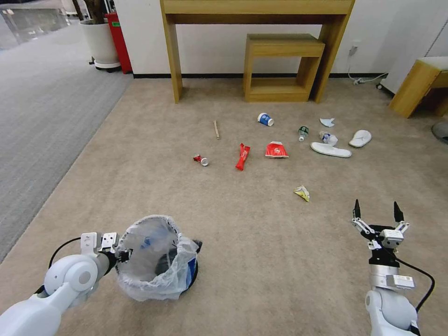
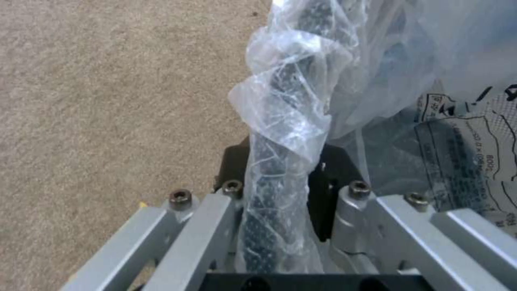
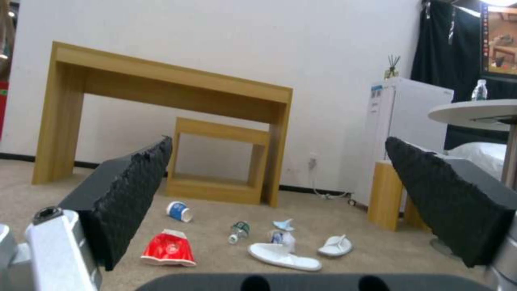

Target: Pick up the trash bin and place the garbage on the floor into it.

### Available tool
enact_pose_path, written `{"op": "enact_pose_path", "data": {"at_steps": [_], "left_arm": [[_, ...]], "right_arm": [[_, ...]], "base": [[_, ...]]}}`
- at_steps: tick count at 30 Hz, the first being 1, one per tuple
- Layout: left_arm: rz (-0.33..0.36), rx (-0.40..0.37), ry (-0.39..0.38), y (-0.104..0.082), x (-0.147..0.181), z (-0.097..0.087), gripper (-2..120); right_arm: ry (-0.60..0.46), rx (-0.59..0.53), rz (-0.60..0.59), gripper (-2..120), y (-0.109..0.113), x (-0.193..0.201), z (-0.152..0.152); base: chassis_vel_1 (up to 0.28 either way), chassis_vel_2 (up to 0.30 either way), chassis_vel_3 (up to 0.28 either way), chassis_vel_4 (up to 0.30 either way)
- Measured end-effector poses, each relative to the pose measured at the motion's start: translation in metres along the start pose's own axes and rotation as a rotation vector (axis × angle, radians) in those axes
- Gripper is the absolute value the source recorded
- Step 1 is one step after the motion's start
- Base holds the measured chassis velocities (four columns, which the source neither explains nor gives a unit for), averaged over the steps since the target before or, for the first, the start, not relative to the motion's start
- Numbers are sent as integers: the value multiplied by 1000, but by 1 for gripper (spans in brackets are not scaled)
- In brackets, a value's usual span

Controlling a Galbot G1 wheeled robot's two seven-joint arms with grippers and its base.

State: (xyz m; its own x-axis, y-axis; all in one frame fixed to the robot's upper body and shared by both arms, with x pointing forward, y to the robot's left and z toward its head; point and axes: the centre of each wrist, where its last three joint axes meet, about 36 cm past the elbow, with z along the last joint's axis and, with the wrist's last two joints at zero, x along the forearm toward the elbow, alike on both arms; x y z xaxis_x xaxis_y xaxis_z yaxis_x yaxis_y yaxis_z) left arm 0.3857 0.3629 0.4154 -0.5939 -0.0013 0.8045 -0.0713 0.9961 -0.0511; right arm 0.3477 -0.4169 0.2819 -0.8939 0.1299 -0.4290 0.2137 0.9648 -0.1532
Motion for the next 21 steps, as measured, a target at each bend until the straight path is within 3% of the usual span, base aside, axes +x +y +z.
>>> {"op": "enact_pose_path", "data": {"at_steps": [21], "left_arm": [[9, -2, -16, -1, -5, 9, 14]], "right_arm": [[-3, 11, -2, 100, -7, 2, -4]], "base": [[0, 0, 0, 0]]}}
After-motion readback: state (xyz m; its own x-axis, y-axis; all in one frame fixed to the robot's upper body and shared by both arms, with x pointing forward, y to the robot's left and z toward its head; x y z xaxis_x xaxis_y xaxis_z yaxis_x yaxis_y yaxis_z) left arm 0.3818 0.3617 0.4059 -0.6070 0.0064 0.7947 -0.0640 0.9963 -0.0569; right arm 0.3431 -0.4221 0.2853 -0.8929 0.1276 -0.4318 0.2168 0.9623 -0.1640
